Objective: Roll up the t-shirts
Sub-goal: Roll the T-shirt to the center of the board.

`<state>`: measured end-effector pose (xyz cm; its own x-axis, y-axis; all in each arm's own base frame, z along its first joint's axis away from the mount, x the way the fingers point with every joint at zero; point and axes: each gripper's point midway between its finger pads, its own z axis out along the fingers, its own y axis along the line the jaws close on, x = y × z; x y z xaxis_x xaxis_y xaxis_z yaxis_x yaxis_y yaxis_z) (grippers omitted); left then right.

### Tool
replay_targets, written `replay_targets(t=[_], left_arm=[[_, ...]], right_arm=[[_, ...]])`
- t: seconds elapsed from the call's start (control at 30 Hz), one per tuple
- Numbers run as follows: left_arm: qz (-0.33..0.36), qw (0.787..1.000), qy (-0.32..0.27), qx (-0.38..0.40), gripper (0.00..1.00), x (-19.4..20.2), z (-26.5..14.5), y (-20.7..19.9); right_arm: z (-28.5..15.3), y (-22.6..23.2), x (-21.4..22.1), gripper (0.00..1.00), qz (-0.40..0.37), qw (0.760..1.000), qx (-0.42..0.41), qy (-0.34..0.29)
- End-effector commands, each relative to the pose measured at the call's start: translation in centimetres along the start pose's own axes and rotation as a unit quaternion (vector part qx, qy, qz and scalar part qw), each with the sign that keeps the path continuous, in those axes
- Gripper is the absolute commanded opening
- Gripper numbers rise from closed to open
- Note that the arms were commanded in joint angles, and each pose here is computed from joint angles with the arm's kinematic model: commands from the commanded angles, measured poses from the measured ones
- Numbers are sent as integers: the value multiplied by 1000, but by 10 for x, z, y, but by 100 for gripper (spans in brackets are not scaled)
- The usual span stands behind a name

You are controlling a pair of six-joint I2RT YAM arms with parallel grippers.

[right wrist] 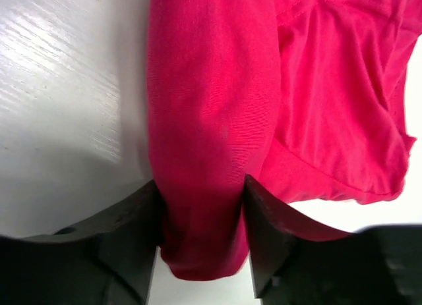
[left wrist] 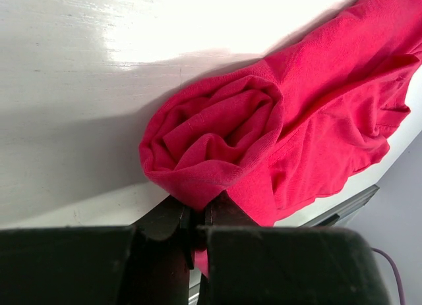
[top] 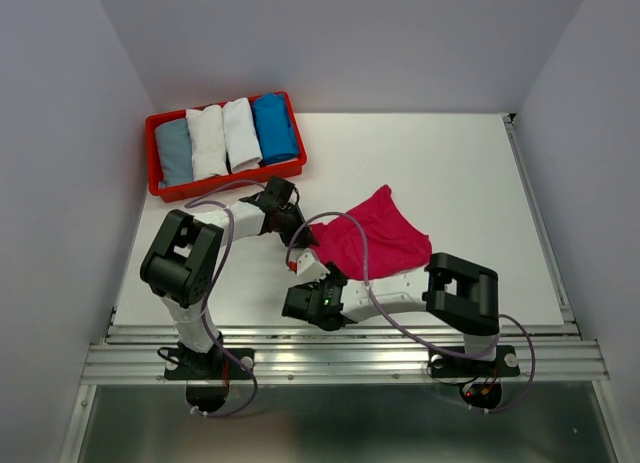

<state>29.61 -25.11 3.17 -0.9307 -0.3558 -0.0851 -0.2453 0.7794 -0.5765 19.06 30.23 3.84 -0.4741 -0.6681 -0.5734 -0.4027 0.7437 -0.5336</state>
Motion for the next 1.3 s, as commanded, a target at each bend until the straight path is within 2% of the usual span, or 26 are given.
replay_targets(t=[0.0, 0.07, 0.1, 0.17, 0.2, 0.27, 0.33, 0.43, 0.53, 0.57, 0.67, 0.7, 0.77, 1.03, 1.27], left_arm=[[15, 1000, -20, 17, 0, -10, -15, -20], [15, 1000, -18, 16, 0, -9, -14, -19], [15, 1000, -19, 15, 0, -9, -14, -18], [17, 999, -22, 18, 0, -10, -16, -19], [18, 999, -24, 19, 0, -10, -16, -20], [24, 999, -27, 24, 0, -11, -19, -22], [31, 999, -28, 28, 0, -11, -20, -23], [40, 998, -32, 38, 11, -11, -28, -27], [48, 997, -40, 48, 26, -13, -37, -31], [49, 997, -42, 48, 34, -14, -39, -31], [54, 996, -53, 49, 49, -17, -50, -32], [58, 995, -57, 48, 59, -19, -53, -32], [63, 995, -62, 47, 68, -21, -60, -32], [74, 992, -91, 45, 71, -35, -87, -36], [78, 989, -119, 48, 71, -49, -111, -41]], right_arm=[[7, -4, 4, 49, 5, 999, 39, -6], [9, -4, 7, 38, 4, 999, 47, -4], [11, -4, 8, 27, 2, 999, 52, -3], [11, -2, 7, 17, 8, 999, 53, -4], [11, -2, 7, 7, 10, 999, 52, -4], [9, 1, 4, 1, 18, 999, 39, -7], [6, 6, 2, 1, 29, 999, 14, -8], [-2, 13, -6, 1, 62, 997, -40, -16], [-11, 19, -17, 1, 96, 991, -90, -32], [-14, 16, -22, 1, 111, 988, -101, -36], [-18, 21, -25, 1, 134, 981, -136, -41], [-22, 21, -29, 1, 144, 978, -146, -47], [-20, 21, -31, 1, 164, 972, -161, -45], [-29, 20, -42, 1, 244, 944, -217, -48], [-22, -9, -44, 1, 358, 899, -247, -43]])
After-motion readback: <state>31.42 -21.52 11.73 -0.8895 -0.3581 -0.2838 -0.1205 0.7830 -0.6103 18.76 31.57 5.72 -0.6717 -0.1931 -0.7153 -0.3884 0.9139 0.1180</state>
